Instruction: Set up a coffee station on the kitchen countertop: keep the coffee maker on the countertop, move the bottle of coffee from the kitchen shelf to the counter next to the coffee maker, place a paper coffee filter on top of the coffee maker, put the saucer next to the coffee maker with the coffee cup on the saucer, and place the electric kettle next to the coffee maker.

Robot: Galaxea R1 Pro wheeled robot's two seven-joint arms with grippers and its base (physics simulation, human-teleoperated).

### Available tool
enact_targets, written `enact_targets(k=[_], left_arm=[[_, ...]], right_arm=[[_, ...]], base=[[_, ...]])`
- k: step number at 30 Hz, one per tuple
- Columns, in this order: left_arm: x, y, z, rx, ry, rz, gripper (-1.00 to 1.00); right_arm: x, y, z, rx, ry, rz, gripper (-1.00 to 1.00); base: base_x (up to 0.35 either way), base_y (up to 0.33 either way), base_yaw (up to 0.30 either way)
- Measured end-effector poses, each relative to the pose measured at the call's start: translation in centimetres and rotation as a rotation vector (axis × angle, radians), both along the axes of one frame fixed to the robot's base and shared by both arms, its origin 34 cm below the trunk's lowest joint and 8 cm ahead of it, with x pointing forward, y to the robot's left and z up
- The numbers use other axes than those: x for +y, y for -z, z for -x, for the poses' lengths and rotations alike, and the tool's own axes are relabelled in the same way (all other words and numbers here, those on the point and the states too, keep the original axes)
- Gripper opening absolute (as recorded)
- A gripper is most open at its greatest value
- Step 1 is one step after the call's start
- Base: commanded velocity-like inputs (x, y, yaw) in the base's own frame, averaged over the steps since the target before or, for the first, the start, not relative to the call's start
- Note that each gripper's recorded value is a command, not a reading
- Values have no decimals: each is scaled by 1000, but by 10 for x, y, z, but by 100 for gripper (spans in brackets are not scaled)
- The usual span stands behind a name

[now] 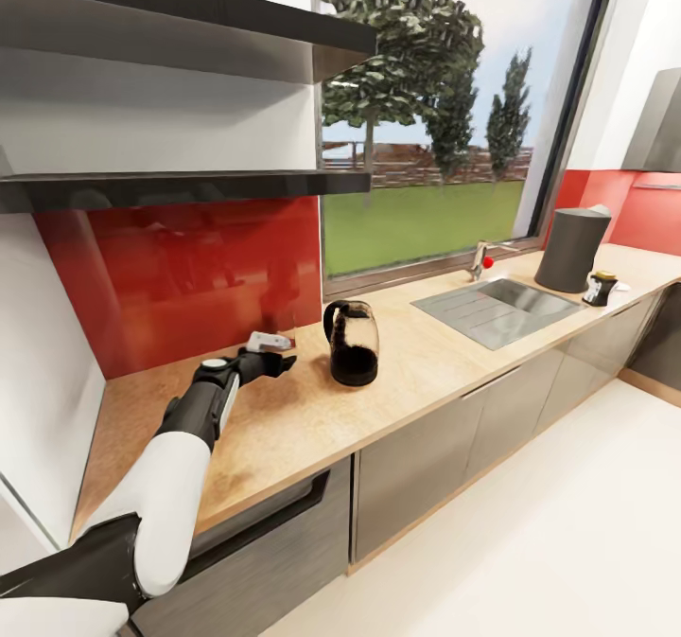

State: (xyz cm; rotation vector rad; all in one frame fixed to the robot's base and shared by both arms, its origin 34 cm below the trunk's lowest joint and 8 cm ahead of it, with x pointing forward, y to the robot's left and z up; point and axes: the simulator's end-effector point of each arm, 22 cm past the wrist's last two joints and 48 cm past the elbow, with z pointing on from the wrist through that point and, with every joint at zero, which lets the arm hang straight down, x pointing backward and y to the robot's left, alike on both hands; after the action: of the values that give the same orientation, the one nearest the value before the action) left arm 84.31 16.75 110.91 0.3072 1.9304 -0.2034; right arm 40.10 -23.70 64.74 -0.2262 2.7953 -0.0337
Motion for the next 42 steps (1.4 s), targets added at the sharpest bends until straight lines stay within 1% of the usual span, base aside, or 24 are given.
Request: enact_targets(k=[5, 8, 14, 23, 30, 36, 42], left_arm=[[-1, -4, -1, -8, 4, -10, 100], [2, -12, -2, -23, -2, -12, 100], [3, -16, -2, -30, -4, -13, 100], [2, -14, -3, -28, -2, -14, 100], [1, -15, -3, -32, -1, -13, 100], [0, -13, -2, -32, 1, -13, 100], [2, 0, 4, -18, -3, -13, 100]], right_arm=[[0, 0, 0, 0, 0, 0, 100], [0, 0, 0, 0, 0, 0, 100], [0, 0, 0, 0, 0, 0, 100], [0, 0, 0, 0, 0, 0, 100], [0, 0, 0, 0, 0, 0, 100], [0, 0, 0, 0, 0, 0, 100], [0, 0, 0, 0, 0, 0, 100]], base=[[9, 0, 0], [41, 0, 0], [223, 0, 0], [55, 0, 0], [232, -30, 0], [54, -4, 0], [110, -56, 0]])
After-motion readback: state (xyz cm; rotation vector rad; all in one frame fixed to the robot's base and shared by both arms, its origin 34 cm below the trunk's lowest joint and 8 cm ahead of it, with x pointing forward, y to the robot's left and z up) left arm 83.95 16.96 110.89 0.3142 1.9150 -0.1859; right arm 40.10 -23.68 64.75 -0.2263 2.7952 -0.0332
